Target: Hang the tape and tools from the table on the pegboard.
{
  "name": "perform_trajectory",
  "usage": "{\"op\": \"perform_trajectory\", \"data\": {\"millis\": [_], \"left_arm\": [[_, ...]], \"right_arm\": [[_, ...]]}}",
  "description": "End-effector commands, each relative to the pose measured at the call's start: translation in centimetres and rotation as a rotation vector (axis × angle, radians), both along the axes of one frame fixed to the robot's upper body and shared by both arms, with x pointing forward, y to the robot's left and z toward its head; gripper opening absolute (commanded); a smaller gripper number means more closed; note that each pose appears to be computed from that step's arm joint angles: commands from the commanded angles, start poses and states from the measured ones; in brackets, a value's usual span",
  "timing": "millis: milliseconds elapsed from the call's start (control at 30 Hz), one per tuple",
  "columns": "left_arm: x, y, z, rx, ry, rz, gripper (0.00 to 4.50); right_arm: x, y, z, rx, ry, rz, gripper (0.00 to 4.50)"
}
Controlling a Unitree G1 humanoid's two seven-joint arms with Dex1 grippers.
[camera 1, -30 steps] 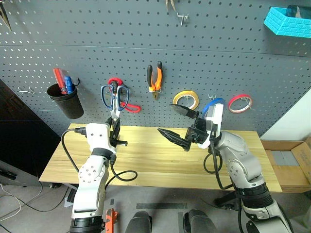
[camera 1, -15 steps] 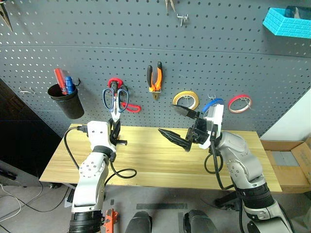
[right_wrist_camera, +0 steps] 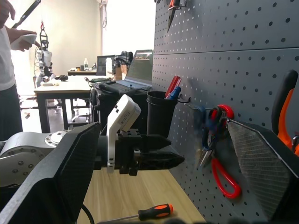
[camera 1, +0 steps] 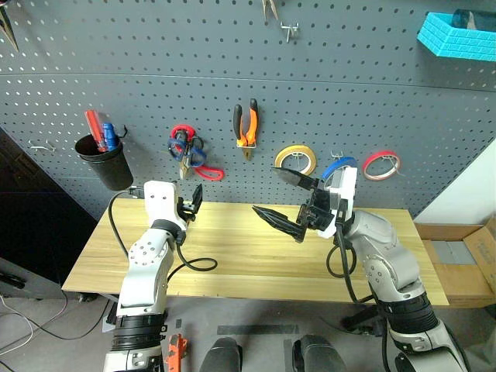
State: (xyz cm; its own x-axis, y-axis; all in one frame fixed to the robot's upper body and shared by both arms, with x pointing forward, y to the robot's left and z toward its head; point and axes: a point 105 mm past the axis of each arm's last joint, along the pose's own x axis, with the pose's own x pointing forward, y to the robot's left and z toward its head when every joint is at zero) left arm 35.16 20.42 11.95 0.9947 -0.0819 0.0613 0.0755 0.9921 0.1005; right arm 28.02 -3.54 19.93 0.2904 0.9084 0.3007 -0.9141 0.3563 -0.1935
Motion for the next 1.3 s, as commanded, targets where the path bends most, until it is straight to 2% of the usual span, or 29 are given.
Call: {"op": "perform_trajectory", "data": {"millis": [33, 200, 300, 400, 500, 600, 700, 900, 1200, 1300], "left_arm": [[-0.6, 0.2, 0.0, 0.014, 0.008, 0.014, 4.45], [-2.0, 1.4, -2.3, -0.030, 0.104, 0.099, 4.45], [-3.1, 3.0, -4.4, 0.015, 0.204, 0.162, 4.45], [-3.4, 5.1, -5.1, 0.049, 0.252, 0.216, 4.45], [-3.3, 6.7, -5.3, 0.042, 0.275, 0.260, 4.45], [-2.6, 7.7, -5.8, -0.026, 0.316, 0.261, 4.45], [-1.7, 7.7, -5.8, -0.009, 0.332, 0.205, 4.45], [-0.4, 7.3, -6.4, 0.009, 0.386, 0.090, 4.45], [1.5, 9.1, -7.2, 0.020, 0.411, 0.072, 4.45], [2.1, 10.1, -7.3, -0.031, 0.418, 0.102, 4.45]], "right_arm": [[-0.8, 0.0, 0.8, 0.003, -0.043, 0.016, 4.50], [-1.4, 0.4, 0.5, -0.011, -0.045, 0.041, 4.50], [-1.1, 1.4, -1.4, -0.109, -0.032, 0.030, 4.50], [-1.2, 3.0, -3.3, -0.219, -0.050, 0.048, 4.50], [-1.4, 4.2, -3.8, -0.236, -0.064, 0.067, 4.50], [-1.5, 6.2, -4.3, -0.285, -0.072, 0.081, 4.50], [-1.7, 7.3, -4.4, -0.330, -0.117, 0.100, 4.50], [-1.7, 7.7, -3.5, -0.336, -0.146, 0.112, 4.50], [-2.2, 7.6, -3.1, -0.326, -0.121, 0.107, 4.50], [-2.4, 7.4, -3.2, -0.328, -0.110, 0.101, 4.50]]}}
